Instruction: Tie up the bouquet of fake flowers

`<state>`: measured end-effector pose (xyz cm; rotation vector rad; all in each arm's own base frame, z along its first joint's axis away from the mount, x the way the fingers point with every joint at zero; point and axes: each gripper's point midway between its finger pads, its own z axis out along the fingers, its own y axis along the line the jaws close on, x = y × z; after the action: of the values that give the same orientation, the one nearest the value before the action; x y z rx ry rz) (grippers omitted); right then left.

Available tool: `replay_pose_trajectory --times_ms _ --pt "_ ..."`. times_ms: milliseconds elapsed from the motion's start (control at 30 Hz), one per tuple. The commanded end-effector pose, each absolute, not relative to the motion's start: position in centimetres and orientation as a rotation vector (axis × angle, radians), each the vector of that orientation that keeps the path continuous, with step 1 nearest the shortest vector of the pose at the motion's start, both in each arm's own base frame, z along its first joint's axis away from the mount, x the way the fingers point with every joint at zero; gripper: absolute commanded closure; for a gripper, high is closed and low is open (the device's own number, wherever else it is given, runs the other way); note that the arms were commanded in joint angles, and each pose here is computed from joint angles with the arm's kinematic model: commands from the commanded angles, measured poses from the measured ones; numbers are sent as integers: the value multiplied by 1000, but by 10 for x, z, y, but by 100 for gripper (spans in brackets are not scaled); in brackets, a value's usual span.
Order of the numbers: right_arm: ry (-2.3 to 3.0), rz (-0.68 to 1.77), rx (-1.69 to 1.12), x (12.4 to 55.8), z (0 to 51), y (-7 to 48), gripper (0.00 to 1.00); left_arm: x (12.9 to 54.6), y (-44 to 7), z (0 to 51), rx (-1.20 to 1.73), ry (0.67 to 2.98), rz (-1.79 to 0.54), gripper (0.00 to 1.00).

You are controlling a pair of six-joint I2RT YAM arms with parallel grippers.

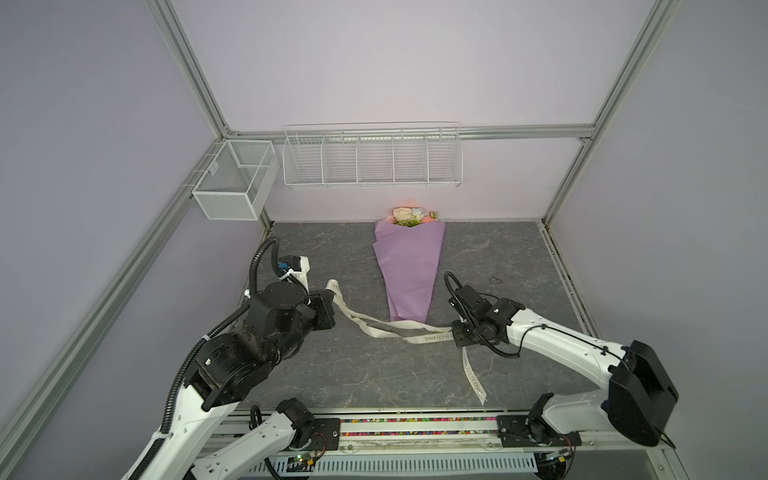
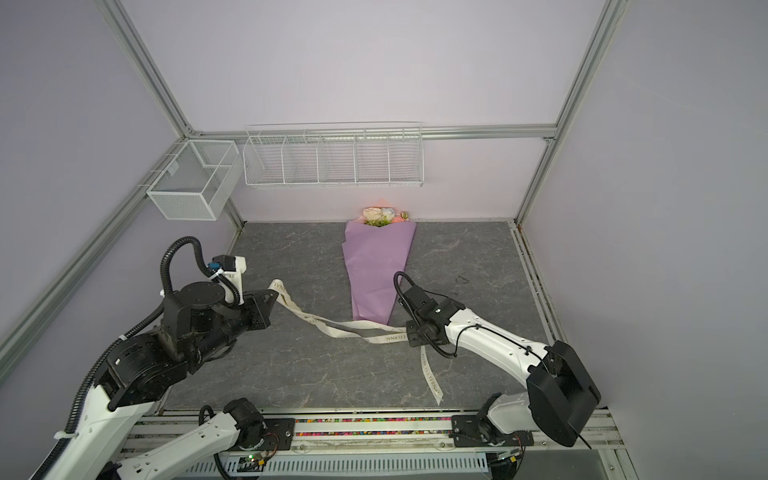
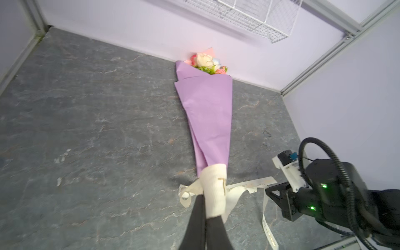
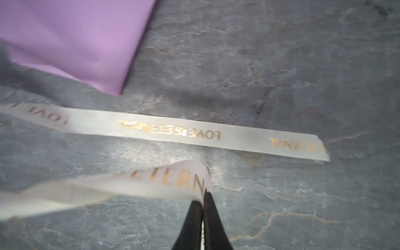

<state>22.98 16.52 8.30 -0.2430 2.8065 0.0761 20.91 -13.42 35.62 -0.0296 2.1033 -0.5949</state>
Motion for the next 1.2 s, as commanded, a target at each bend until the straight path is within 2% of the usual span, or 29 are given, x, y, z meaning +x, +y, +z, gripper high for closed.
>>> replay_pose_trajectory --times_ms 0,167,267,333,433,533,633,833,967,1100,1167 --pt "2830 -3 -81 229 87 131 88 216 -160 384 55 2045 -708 100" --pt "2822 -4 76 240 96 96 84 226 -182 415 91 1976 -800 100" --pt "2730 274 -88 248 124 128 79 231 -200 423 133 1980 -856 100" --pt "2605 502 -178 250 153 155 69 234 -209 427 150 1981 -881 100" --pt "2414 726 -265 250 197 181 41 239 -217 432 161 1972 -903 100" --pt "2280 894 -451 240 224 214 35 242 -224 435 171 1972 -925 100" --pt "2113 890 -653 231 243 251 31 243 -228 436 178 1977 -932 100" --pt "1807 767 -902 222 257 319 29 243 -231 438 183 1980 -948 100" --pt "1692 734 -948 226 273 357 29 243 -229 440 176 1976 -948 100" --pt "1635 739 -894 235 283 375 34 242 -228 439 175 1979 -946 100" --pt "1626 732 -872 241 287 378 44 242 -228 438 175 1982 -945 100"
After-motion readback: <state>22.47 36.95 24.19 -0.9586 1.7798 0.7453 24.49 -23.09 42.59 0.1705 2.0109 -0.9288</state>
